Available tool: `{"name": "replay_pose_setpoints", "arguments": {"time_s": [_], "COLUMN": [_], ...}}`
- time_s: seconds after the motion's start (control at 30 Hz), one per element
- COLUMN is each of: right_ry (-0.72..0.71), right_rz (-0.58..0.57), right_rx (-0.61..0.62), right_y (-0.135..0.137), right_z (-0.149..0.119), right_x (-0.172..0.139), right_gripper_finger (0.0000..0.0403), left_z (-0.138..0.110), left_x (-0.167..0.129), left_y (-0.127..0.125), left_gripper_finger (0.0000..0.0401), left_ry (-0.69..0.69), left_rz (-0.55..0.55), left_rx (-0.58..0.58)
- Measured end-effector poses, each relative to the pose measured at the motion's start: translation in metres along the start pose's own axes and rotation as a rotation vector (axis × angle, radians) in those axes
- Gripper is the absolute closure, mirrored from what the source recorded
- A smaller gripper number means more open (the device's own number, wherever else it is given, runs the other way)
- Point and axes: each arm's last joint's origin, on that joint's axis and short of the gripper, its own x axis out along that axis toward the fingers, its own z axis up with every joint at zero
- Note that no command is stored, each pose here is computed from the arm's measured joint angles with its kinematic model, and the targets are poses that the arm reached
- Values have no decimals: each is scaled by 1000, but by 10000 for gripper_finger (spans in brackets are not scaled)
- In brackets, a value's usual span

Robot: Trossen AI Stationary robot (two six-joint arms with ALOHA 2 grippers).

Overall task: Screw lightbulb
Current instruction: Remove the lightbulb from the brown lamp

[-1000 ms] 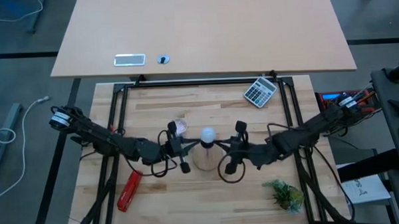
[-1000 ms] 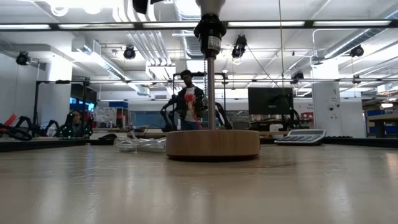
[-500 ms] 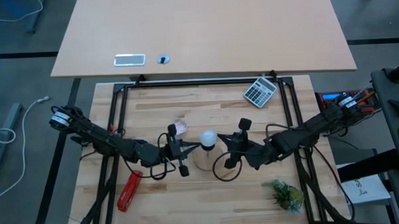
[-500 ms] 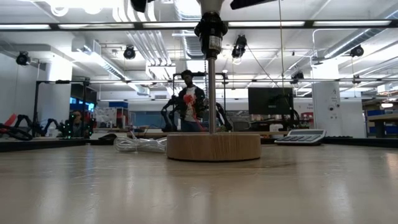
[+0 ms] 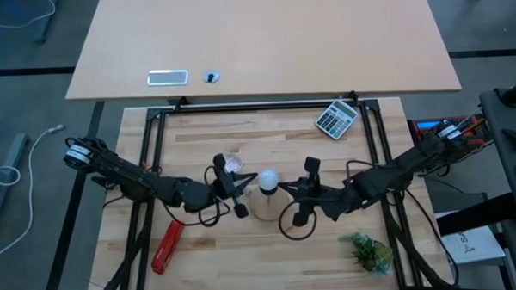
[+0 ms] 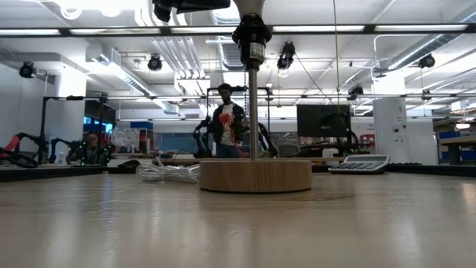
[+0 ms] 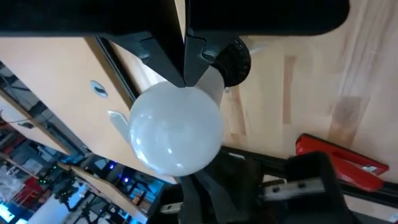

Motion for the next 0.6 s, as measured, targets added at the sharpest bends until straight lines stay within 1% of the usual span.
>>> {"name": "replay_pose_setpoints", "arguments": {"time_s": [0.3, 0.37, 0.47, 0.53, 0.6], "right_ry": [1, 1, 13, 20, 8], "right_rz": [-1, -2, -55, -92, -88], "right_rx": [9, 3, -6, -8, 4], "right_y": [1, 0, -3, -6, -8], "right_z": [-1, -1, -3, -4, -2], "right_x": [1, 1, 3, 5, 7], "right_gripper_finger": [403, 403, 403, 403, 403], "left_z": [2, 2, 2, 3, 3], "left_x": [0, 0, 0, -1, -1], "left_y": [-2, -2, -2, -4, -6], "left_gripper_finger": [401, 401, 401, 401, 401], "left_ry": [-30, -32, -33, -42, -46], "left_rz": [-111, -118, -127, -167, -196], "left_rx": [-10, -15, -21, -32, -39]}}
